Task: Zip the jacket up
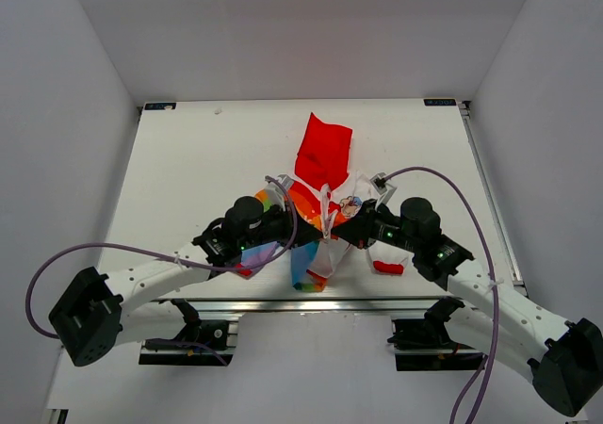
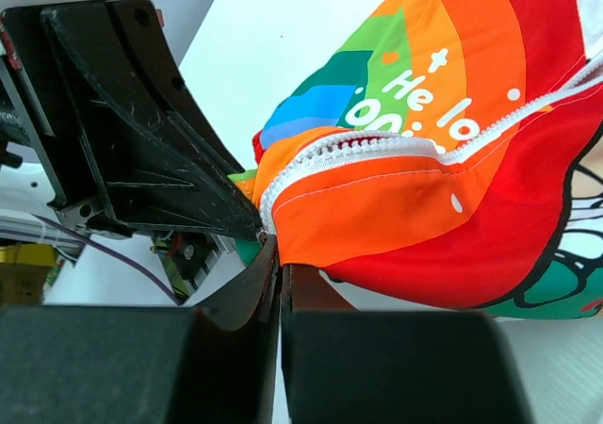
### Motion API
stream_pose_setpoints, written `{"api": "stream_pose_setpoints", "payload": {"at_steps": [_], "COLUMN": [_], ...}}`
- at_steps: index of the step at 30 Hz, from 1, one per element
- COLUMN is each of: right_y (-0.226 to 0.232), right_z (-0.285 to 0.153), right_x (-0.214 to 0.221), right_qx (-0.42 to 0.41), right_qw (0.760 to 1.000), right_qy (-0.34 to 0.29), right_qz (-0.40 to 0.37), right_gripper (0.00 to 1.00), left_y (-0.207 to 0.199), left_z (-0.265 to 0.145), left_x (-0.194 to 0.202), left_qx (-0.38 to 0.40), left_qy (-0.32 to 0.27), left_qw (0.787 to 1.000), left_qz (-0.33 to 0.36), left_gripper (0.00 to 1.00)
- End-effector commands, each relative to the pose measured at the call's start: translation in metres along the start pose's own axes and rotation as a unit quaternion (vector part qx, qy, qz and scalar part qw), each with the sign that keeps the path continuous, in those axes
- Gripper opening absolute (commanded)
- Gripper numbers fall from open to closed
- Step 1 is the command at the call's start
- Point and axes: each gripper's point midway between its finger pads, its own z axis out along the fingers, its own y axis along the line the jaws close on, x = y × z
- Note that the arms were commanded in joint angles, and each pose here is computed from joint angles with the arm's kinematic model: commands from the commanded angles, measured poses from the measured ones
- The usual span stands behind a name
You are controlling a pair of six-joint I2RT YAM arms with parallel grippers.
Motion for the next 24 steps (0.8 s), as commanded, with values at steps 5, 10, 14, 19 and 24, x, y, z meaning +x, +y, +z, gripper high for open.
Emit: {"api": "stream_pose_setpoints", "payload": {"at_steps": [5, 10, 14, 19, 24], "right_y": [0.013, 0.010, 0.012, 0.006, 0.005], "right_z": [0.003, 0.000, -0.001, 0.001, -0.002], "right_x": [-0.052, -0.071, -0.076, -0.063, -0.060], "right_qx": [0.013, 0.047, 0.048, 0.058, 0.060], "right_qw": [0.996, 0.994, 0.993, 0.995, 0.995], "right_qy": [-0.081, -0.100, -0.104, -0.077, -0.074], "right_qz": [0.018, 0.023, 0.019, 0.025, 0.024], "right_gripper": [0.00, 0.00, 0.00, 0.00, 0.00], "left_y": [0.002, 0.002, 0.003, 0.003, 0.011], "left_z": [-0.007, -0.009, -0.010, -0.008, -0.006], "left_x": [0.025, 0.039, 0.049, 0.055, 0.059], "left_qx": [-0.012, -0.015, -0.029, -0.024, -0.041], "left_qy": [0.049, 0.072, 0.086, 0.104, 0.113], "left_qw": [0.998, 0.996, 0.994, 0.993, 0.991], "left_qz": [0.036, 0.046, 0.057, 0.058, 0.056], "left_gripper": [0.00, 0.00, 0.00, 0.00, 0.00]}}
